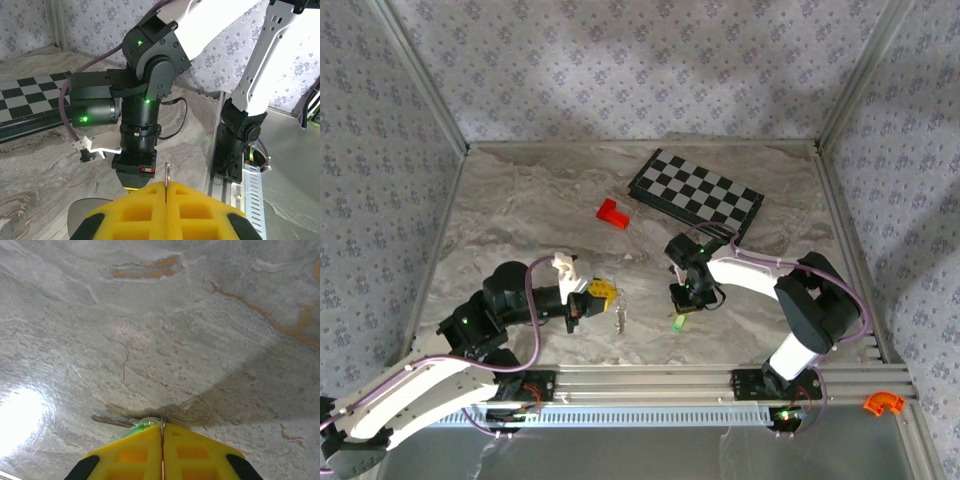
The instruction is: Put the keys on the keyring
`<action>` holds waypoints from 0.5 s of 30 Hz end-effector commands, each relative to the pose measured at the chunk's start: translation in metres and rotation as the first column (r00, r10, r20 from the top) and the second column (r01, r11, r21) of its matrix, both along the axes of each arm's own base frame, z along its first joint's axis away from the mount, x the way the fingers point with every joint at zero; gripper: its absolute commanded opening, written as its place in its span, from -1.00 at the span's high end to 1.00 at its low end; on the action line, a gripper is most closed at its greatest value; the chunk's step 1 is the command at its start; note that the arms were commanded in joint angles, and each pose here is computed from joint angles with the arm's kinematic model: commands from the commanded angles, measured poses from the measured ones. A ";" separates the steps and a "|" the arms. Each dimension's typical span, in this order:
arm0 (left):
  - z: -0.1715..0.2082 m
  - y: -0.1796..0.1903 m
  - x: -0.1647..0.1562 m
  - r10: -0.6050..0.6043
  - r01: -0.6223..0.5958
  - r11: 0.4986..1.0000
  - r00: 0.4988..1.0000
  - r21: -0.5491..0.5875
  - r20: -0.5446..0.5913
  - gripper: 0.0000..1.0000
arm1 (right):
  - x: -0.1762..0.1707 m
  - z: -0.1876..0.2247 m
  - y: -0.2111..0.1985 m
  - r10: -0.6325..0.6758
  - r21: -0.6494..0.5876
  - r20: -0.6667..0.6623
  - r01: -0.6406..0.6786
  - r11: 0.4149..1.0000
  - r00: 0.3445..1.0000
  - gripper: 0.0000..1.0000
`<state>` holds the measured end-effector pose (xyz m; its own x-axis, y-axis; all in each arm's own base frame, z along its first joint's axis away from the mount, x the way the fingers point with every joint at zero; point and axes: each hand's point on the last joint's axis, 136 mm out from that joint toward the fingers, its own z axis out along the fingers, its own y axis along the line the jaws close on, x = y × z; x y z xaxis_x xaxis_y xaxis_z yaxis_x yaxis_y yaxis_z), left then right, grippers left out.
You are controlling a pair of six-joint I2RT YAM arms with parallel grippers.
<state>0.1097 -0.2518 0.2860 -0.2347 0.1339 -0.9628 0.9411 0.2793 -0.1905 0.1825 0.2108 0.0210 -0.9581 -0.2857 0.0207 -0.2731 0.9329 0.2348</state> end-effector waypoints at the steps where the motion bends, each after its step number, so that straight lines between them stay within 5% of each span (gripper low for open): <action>1: 0.031 0.001 -0.001 -0.009 0.015 0.997 0.997 -0.076 0.073 1.00 | -0.001 0.004 -0.007 0.025 -0.022 0.010 -0.025 0.999 1.000 0.88; 15: 0.022 0.003 0.005 0.026 -0.023 0.999 0.998 -0.049 0.059 1.00 | -0.021 0.024 -0.025 0.201 -0.156 -0.221 -0.238 0.959 0.954 1.00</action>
<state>0.1127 -0.2515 0.2876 -0.2309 0.1260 -0.9648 0.9389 0.2889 -0.1869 0.1750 0.1984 0.0384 -0.8966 -0.4143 0.1564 -0.3913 0.9066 0.1582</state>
